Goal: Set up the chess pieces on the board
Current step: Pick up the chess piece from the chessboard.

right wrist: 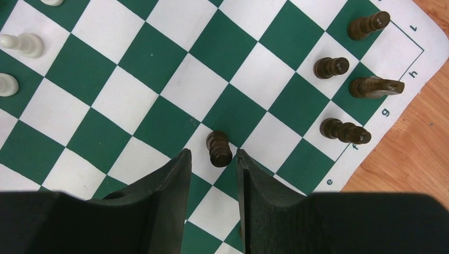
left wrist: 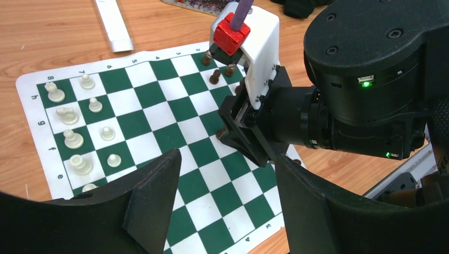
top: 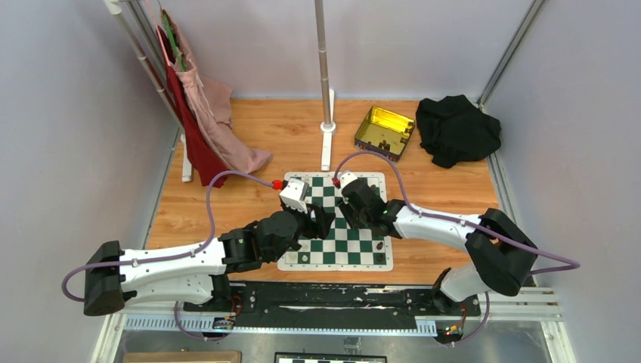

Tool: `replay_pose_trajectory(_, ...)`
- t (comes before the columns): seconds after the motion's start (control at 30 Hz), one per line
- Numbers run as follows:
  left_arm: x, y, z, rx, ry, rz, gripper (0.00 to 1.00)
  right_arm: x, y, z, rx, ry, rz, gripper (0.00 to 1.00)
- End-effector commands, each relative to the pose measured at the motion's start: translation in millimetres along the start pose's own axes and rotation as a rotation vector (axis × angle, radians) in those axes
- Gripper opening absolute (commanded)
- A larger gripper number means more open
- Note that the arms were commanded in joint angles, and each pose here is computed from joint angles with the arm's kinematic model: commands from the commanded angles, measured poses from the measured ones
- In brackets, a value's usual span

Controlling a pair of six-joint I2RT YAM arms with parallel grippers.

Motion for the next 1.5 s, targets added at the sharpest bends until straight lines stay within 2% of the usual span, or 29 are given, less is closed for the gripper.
replay_pose_trajectory(0.0, 5, 0, 2, 0.005, -0.024, -0.031, 0.71, 9, 2, 9, 0.027, 0.009, -0.023, 0.39)
replay_pose_trajectory(0.23, 5, 0, 2, 0.004, -0.025, -0.031, 0.71, 8, 2, 10, 0.032, 0.014, -0.020, 0.28)
replay_pose_trajectory(0.67, 5, 0, 2, 0.003, -0.028, -0.030, 0.71, 8, 0, 7, 0.016, 0.013, -0.022, 0.12)
replay_pose_trajectory(1.47, 6, 3, -3, -0.003, -0.024, -0.026, 0.71, 16, -16, -4, -0.024, 0.014, -0.054, 0.02)
Point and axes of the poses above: each gripper's point midway between its finger pads, its own y axis out along the fingers, its own z axis along the line the jaws close on, x = y × z, the point moved 2 cm from there along -y, back along the fingers, and after that the axes turned 5 degrees about -y, right-handed, at the moved point
